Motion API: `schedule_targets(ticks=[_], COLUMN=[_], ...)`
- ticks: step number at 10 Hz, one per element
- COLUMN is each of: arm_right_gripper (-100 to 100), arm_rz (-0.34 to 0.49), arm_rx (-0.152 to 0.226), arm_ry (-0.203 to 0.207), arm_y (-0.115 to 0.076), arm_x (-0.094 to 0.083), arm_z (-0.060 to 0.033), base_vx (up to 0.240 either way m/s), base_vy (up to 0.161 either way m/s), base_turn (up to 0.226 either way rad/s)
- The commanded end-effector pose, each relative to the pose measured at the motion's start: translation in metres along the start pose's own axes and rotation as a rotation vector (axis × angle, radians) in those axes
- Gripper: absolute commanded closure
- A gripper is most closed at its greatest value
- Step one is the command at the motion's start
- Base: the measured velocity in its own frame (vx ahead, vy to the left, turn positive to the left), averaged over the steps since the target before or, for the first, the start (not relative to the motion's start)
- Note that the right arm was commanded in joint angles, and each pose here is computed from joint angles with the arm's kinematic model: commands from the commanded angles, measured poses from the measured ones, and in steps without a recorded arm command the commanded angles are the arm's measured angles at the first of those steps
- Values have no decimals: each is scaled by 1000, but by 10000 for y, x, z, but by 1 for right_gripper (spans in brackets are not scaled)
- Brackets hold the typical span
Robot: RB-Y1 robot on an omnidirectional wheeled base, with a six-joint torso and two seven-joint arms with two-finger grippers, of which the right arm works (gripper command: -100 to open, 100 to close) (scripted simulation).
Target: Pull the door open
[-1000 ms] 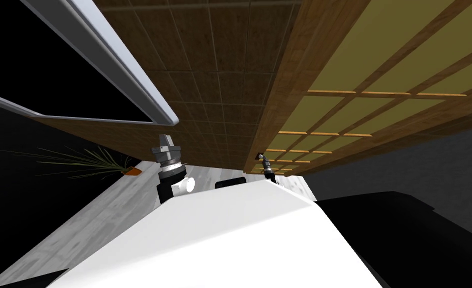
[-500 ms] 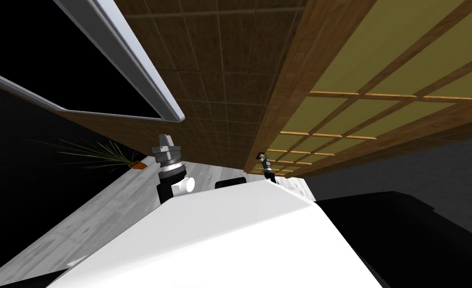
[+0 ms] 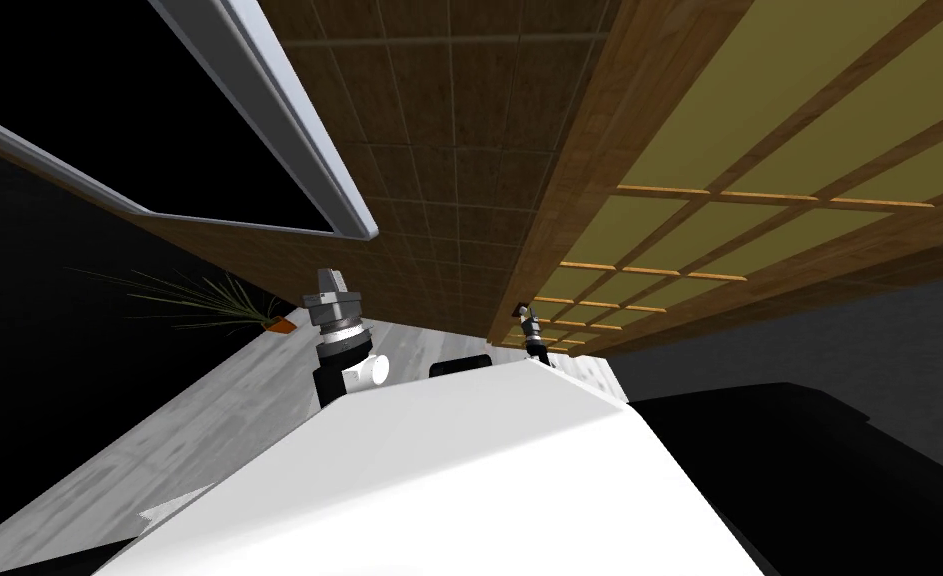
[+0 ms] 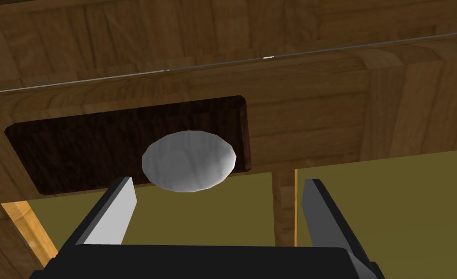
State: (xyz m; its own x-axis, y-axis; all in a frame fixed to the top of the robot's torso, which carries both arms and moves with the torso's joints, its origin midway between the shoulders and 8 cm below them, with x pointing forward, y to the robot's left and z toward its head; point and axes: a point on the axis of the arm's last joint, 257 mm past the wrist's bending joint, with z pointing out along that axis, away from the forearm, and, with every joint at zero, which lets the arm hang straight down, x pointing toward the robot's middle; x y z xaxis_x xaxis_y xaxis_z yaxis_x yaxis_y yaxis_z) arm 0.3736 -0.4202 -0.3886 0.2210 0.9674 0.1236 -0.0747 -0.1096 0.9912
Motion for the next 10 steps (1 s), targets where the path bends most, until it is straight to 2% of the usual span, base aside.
schedule_targets(ticks=[1, 3, 7, 8, 10], arm_right_gripper=[-100, -100, -100, -100, -100], arm_rz=[62, 116, 281, 287, 388], arm_rx=[-2, -5, -13, -13, -19], arm_ry=[-7, -13, -32, -32, -46], arm_y=[0, -1, -7, -7, -14], arm_x=[11, 23, 63, 63, 94], arm_z=[9, 17, 41, 41, 57], base_vx=[-38, -45, -51, -32, -53], base_vy=[-19, -6, -6, -8, -9], base_turn=[28, 35, 34, 21, 50])
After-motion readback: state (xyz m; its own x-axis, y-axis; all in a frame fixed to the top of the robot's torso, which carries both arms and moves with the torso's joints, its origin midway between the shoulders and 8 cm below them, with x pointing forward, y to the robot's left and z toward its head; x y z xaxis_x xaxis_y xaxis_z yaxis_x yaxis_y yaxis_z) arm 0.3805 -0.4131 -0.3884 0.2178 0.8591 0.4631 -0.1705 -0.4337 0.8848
